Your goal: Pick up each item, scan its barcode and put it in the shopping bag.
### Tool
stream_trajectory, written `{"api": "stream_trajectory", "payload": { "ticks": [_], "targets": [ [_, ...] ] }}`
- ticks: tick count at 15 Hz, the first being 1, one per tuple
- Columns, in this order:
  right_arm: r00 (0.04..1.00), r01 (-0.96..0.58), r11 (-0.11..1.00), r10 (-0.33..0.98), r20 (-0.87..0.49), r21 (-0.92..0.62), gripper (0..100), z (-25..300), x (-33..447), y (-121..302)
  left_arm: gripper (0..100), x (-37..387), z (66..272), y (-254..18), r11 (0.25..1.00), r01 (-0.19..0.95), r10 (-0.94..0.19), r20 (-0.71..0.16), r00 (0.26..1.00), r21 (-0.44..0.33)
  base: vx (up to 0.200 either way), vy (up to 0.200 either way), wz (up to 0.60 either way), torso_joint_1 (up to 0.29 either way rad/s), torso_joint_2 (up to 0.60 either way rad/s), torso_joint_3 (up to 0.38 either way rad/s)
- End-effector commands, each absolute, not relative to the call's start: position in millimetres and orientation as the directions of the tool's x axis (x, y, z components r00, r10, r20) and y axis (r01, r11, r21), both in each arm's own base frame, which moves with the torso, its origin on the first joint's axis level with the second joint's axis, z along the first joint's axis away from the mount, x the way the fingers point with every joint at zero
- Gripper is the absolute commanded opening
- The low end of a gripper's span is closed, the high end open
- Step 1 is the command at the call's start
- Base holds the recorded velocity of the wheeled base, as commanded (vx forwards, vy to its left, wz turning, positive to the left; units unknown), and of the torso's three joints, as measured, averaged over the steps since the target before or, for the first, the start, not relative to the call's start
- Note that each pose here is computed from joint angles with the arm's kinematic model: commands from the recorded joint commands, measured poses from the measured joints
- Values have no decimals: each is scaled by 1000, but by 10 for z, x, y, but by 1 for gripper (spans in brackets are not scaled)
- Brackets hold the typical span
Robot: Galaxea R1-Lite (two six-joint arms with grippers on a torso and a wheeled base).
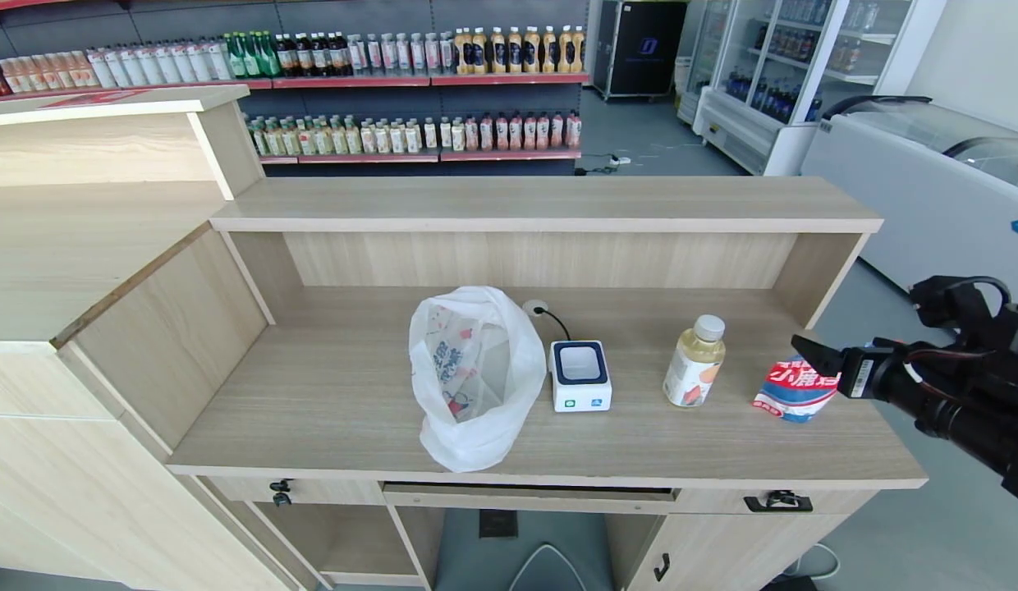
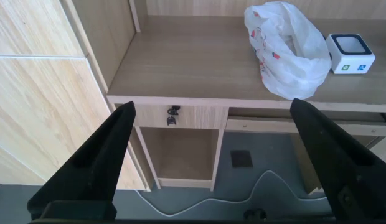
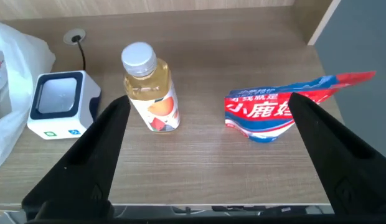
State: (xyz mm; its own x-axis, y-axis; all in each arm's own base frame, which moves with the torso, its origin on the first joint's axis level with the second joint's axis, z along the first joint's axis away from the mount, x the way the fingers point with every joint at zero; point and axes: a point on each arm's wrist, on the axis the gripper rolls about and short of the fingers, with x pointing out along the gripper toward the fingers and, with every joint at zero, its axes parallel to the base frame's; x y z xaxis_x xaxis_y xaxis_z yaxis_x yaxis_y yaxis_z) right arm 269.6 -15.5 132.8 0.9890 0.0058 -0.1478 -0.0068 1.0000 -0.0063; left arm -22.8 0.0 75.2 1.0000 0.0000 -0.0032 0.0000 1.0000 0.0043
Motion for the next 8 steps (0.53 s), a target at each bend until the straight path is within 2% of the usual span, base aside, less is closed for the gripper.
{"api": "stream_trajectory", "payload": {
  "ticks": [1,8],
  "targets": [
    [973,-20,1000,17,-229,-13,100,1051,2835,-133,100,-228,752,0,1000,0,0,-3,1000,5,0,0,0,0,0,0],
    [962,-68,997,60,-265,-23,100,745,3159,18,100,-228,752,0,1000,0,0,-3,1000,5,0,0,0,0,0,0]
  ]
}}
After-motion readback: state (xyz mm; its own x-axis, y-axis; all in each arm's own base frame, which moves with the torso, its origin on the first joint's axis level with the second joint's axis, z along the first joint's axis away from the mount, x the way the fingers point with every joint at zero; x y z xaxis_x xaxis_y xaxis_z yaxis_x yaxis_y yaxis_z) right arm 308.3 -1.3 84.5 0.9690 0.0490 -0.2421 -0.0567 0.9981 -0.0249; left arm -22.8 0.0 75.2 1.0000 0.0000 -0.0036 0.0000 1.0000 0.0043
